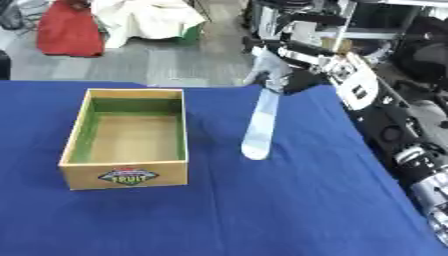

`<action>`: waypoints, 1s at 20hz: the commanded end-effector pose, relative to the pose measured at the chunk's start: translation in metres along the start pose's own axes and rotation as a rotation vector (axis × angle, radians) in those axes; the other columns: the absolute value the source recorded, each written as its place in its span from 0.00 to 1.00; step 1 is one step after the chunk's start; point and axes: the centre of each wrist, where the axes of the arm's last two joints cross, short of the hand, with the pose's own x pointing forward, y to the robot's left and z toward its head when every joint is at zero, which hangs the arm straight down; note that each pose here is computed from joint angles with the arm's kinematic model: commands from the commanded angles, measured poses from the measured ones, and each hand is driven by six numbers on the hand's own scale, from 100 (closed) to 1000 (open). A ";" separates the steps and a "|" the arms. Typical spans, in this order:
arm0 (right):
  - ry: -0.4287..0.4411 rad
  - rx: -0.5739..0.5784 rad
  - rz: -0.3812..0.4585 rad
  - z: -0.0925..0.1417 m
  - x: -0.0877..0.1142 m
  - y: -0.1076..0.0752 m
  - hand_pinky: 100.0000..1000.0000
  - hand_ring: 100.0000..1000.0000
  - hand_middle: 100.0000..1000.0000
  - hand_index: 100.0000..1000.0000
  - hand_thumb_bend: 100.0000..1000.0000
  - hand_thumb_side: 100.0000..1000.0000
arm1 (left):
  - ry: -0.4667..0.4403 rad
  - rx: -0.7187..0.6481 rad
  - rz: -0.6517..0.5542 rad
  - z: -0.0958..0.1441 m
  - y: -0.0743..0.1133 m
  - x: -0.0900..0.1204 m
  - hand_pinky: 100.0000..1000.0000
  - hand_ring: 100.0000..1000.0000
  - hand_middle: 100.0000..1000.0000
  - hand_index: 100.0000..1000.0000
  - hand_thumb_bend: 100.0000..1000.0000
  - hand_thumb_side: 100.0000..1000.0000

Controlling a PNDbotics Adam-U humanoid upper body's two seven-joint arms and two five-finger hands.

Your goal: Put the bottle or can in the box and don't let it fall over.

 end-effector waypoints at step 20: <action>0.006 -0.093 0.118 0.001 0.002 -0.017 0.37 0.81 0.73 0.70 0.00 0.00 | -0.036 0.003 -0.023 -0.006 0.007 0.009 0.64 0.52 0.47 0.85 0.23 0.73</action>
